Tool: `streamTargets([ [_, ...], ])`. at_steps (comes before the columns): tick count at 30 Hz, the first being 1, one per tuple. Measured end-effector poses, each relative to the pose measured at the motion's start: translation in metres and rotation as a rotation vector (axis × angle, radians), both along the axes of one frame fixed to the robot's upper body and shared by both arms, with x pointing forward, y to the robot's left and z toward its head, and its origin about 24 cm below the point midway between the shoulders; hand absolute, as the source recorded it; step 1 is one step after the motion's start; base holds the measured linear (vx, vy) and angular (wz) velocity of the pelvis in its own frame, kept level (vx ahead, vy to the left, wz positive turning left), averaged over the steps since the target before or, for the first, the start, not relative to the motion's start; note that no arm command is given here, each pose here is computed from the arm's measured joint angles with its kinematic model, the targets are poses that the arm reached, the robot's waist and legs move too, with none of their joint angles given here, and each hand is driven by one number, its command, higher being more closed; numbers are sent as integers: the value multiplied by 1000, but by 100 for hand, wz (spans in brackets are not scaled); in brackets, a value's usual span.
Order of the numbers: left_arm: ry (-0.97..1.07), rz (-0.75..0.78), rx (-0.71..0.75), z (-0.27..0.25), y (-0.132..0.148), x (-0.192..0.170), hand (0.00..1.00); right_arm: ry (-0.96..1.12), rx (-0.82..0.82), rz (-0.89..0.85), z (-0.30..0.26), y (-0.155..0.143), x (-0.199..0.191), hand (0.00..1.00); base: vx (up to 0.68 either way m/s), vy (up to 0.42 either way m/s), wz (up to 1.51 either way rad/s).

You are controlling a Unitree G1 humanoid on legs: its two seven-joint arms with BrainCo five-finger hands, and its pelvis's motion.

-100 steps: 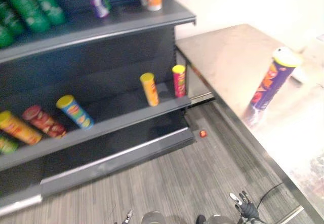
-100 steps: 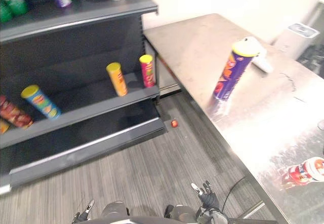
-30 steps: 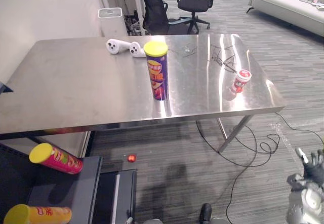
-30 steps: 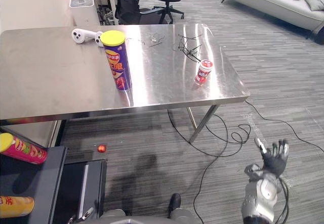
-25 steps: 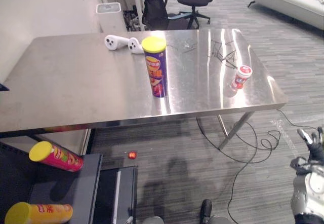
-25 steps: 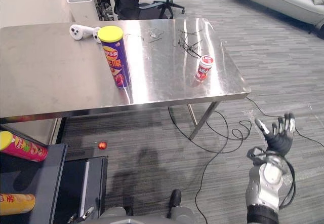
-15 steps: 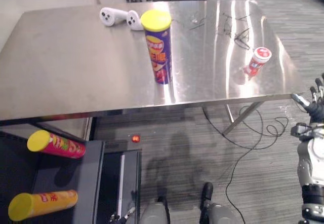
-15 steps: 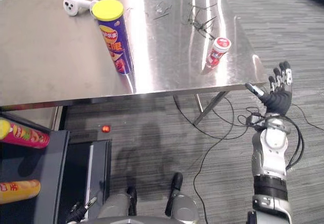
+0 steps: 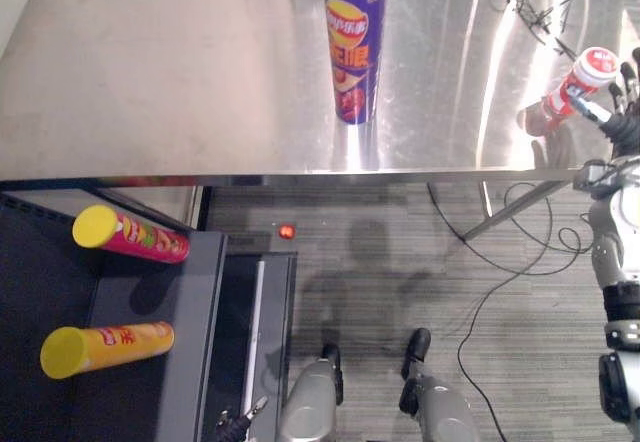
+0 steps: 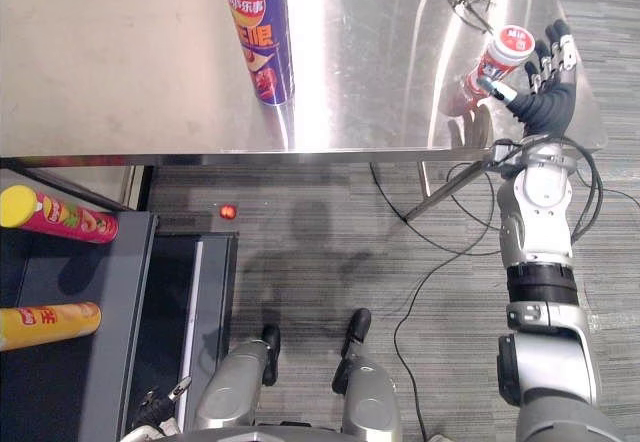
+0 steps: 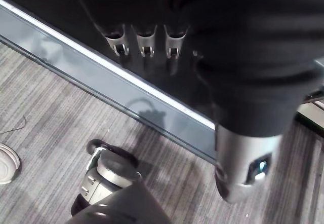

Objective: Put the gum and the chips on the shelf.

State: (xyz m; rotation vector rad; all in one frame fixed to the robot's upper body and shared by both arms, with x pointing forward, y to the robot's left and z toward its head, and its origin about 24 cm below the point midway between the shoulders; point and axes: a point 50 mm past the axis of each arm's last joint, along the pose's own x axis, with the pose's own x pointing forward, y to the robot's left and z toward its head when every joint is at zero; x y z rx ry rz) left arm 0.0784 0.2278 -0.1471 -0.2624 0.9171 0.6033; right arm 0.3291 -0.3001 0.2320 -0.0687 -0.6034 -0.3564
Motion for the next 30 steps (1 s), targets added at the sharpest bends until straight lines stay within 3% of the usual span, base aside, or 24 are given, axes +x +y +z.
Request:
streamTargets([
  [13,-61,-64,-4,5,-9,13,0,-159,123,-201,31,-17,-4,0,5,7,2],
  [30,-61,-93,-25,4,-17,14,0,-83,176,-210,16,-31,0,0,-11,2,-2],
])
